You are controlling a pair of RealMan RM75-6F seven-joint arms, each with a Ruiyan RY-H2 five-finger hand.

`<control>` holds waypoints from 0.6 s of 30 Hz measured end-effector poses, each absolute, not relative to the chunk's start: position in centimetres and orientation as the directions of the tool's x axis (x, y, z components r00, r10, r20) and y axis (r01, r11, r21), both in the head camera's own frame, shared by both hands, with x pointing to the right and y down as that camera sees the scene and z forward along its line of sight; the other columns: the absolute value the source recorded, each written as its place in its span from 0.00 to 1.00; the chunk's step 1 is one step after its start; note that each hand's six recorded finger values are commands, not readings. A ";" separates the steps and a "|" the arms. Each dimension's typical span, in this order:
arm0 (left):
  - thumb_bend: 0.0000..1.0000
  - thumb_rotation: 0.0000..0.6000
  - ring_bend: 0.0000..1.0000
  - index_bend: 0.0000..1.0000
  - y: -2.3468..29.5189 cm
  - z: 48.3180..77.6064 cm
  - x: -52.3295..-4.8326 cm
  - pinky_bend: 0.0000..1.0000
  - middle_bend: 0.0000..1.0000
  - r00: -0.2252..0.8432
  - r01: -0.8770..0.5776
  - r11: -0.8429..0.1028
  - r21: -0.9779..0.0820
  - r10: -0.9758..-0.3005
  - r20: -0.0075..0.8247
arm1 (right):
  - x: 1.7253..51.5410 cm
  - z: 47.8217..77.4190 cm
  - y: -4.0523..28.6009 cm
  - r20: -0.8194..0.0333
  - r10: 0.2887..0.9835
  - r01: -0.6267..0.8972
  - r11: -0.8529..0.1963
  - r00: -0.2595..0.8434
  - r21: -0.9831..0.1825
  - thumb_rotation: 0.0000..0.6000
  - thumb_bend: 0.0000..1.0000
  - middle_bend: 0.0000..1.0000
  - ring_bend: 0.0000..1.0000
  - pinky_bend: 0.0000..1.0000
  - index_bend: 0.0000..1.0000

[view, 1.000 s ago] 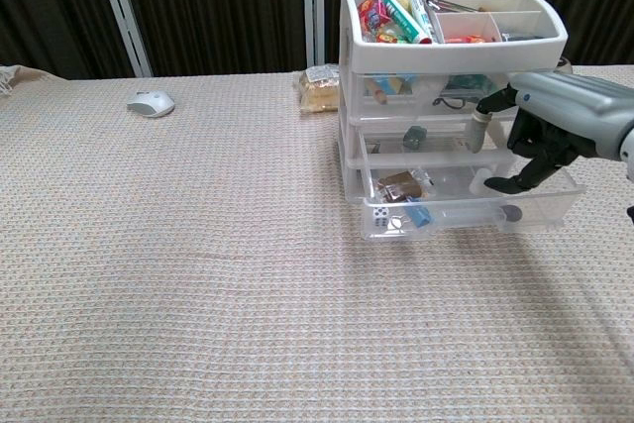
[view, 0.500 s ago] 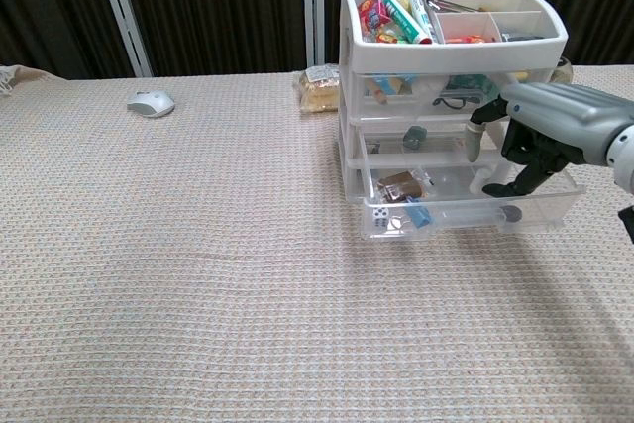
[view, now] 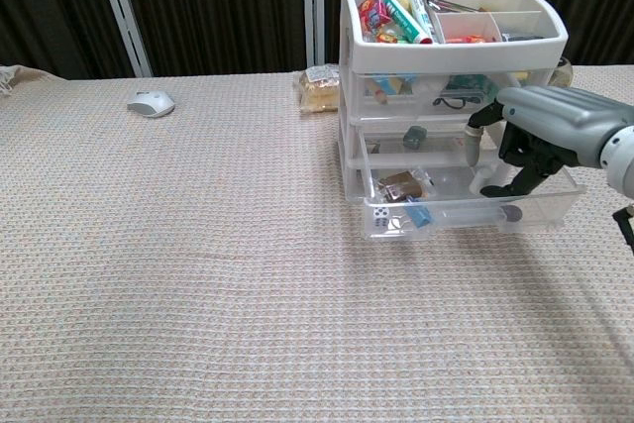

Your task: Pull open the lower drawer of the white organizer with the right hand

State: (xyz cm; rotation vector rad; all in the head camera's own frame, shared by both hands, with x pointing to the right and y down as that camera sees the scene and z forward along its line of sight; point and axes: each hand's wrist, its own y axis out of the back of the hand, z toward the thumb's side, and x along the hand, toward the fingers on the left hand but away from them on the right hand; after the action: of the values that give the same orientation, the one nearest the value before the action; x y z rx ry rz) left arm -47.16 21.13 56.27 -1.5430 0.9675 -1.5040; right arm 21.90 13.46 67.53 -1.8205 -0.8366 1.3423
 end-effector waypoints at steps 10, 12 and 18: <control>0.32 1.00 0.00 0.00 21.1 56.3 -47.2 0.00 0.00 0.019 -0.010 -0.424 -0.906 -0.906 0.424 | 21.8 67.8 13.4 -0.499 0.830 0.085 -0.532 0.247 -0.842 1.00 0.24 1.00 1.00 0.57 0.53; 0.32 1.00 0.00 0.00 21.1 56.3 -47.2 0.00 0.00 0.019 -0.010 -0.424 -0.905 -0.905 0.424 | 21.8 67.8 13.4 -0.499 0.830 0.083 -0.532 0.248 -0.843 1.00 0.25 1.00 1.00 0.57 0.53; 0.32 1.00 0.00 0.00 21.1 56.3 -47.2 0.00 0.00 0.019 -0.010 -0.425 -0.905 -0.905 0.424 | 21.8 67.8 13.5 -0.499 0.830 0.083 -0.531 0.248 -0.843 1.00 0.28 1.00 1.00 0.57 0.54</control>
State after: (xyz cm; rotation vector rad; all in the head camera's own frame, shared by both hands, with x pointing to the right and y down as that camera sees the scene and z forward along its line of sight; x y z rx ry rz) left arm -47.16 21.13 56.27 -1.5432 0.9667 -1.5045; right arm 21.84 13.52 67.78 -1.8142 -0.8372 1.3421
